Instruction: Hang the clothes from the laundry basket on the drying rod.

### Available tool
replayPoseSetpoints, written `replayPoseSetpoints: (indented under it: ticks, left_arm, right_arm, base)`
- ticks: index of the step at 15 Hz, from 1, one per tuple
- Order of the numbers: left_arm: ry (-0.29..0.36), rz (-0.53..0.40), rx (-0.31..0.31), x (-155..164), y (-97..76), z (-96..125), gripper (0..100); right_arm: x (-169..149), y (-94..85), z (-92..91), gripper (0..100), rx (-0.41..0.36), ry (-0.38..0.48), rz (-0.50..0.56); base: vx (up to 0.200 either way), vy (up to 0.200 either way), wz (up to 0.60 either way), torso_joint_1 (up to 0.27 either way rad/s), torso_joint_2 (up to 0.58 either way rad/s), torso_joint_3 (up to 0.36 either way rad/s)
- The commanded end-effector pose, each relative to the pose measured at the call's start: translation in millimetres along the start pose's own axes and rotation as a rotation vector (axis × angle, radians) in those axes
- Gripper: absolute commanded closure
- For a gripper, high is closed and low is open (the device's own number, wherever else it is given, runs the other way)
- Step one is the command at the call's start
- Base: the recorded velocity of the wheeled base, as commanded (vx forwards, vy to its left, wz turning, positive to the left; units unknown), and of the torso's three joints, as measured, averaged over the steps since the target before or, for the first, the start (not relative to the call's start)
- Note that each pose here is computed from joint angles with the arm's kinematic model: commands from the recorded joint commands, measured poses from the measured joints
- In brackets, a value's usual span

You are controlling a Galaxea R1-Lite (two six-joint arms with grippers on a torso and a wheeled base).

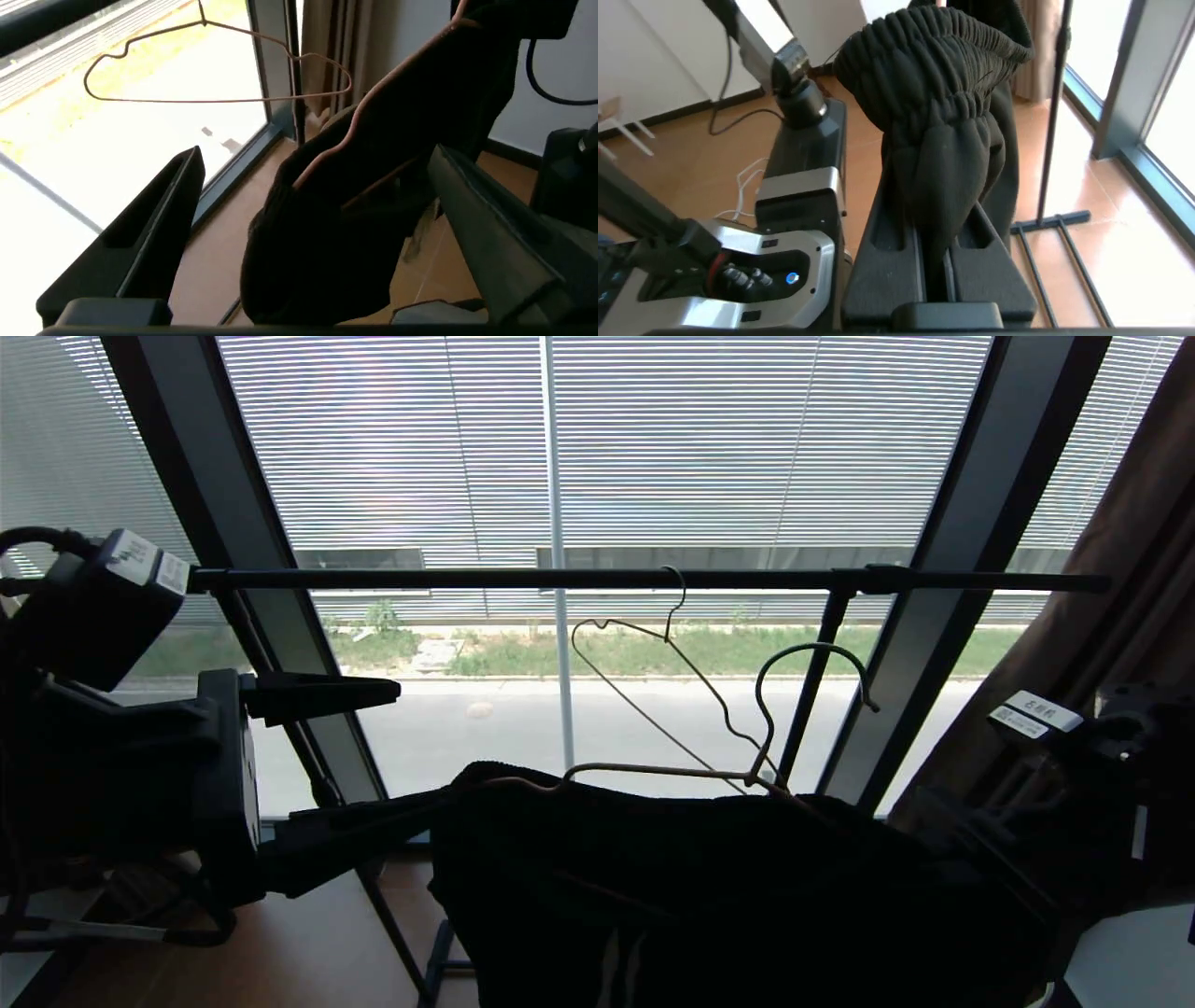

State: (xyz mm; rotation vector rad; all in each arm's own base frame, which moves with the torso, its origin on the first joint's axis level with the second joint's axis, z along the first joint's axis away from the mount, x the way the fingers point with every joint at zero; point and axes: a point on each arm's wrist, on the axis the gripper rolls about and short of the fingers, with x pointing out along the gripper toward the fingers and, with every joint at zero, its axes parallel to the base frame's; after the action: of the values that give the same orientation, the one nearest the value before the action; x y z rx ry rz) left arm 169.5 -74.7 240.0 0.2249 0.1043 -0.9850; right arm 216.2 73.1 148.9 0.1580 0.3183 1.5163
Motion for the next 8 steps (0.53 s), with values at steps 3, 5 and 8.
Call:
replayPoseSetpoints:
  ticks: [3, 5, 8]
  left_arm:
    - [0.031, -0.051, 0.117, -15, -1.9, -26, 0]
    - [0.05, -0.109, 0.195, -11, -3.8, -40, 0]
    - [0.09, -0.132, 0.245, -2, 3.1, -55, 0]
  right_arm:
    - [-8, -10.4, 0.0, 100, -0.014, -0.02, 0.002]
    - [-7, -11.6, -1.1, 100, -0.011, -0.02, 0.002]
    - [-8, -9.7, -1.2, 100, -0.014, -0.021, 0.014]
  base:
    - [0.0, 0.0, 0.0, 0.0, 0.0, 0.0]
    - [0.0, 0.0, 0.0, 0.0, 0.0, 0.0]
    - [0.0, 0.0, 0.0, 0.0, 0.0, 0.0]
